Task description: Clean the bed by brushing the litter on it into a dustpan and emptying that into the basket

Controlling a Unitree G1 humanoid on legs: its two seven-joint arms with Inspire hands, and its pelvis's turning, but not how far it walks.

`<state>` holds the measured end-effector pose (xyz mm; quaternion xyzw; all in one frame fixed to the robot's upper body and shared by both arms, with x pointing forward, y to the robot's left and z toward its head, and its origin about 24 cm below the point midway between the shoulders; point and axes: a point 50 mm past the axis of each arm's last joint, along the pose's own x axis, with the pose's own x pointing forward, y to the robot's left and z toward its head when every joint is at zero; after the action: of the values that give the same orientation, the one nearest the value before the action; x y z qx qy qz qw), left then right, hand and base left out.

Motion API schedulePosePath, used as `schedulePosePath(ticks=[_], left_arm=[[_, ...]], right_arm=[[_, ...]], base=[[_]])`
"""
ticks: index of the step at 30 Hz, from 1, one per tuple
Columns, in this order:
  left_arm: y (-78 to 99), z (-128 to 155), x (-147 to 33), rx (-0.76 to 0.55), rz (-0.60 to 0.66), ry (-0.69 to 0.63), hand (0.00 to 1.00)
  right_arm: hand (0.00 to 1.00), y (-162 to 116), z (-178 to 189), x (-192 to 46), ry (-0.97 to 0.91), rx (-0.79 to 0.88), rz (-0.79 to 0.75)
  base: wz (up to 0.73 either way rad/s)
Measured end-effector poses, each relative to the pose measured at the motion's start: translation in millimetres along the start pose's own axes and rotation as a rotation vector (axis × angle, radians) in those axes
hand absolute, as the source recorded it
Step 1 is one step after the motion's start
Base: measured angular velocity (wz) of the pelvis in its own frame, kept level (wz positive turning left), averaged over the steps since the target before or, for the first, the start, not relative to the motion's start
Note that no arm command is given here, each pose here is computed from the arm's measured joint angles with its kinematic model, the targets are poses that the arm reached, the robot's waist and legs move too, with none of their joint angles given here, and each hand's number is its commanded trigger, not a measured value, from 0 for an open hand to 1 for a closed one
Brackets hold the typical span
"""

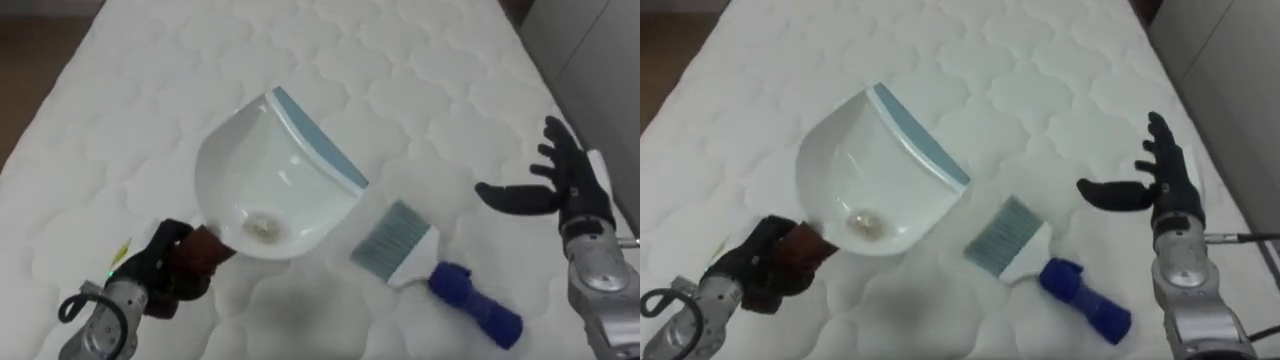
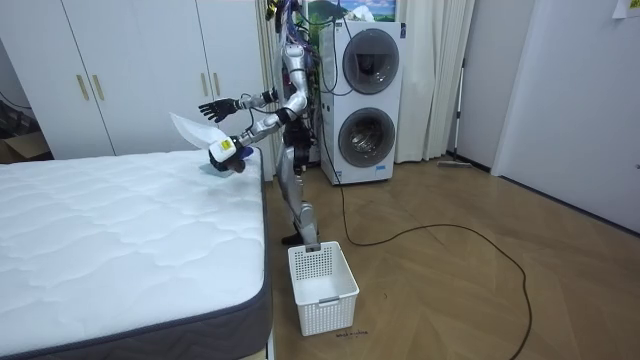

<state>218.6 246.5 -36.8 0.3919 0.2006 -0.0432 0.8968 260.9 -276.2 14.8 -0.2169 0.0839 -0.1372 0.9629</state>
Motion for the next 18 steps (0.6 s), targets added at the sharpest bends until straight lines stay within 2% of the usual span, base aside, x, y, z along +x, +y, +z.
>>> schedulePosePath(ticks=[4,11,18], left_arm=[[0.2,4.3,-3.9,-0.01,0.009,-0.026,1.0],[-1.0,6.7,-5.1,-0.147,0.035,-0.03,1.0],[2.9,12.3,-5.2,-0.147,0.067,-0.061,1.0]], right_arm=[[0.0,0.5,4.4,-1.3,-0.028,-0.015,0.004],[0.0,2.3,19.9,-3.6,-0.119,-0.071,0.014],[0.0,7.3,34.5,-14.2,-0.207,-0.052,0.036]], base=[[0.0],[0.02],[0.04]])
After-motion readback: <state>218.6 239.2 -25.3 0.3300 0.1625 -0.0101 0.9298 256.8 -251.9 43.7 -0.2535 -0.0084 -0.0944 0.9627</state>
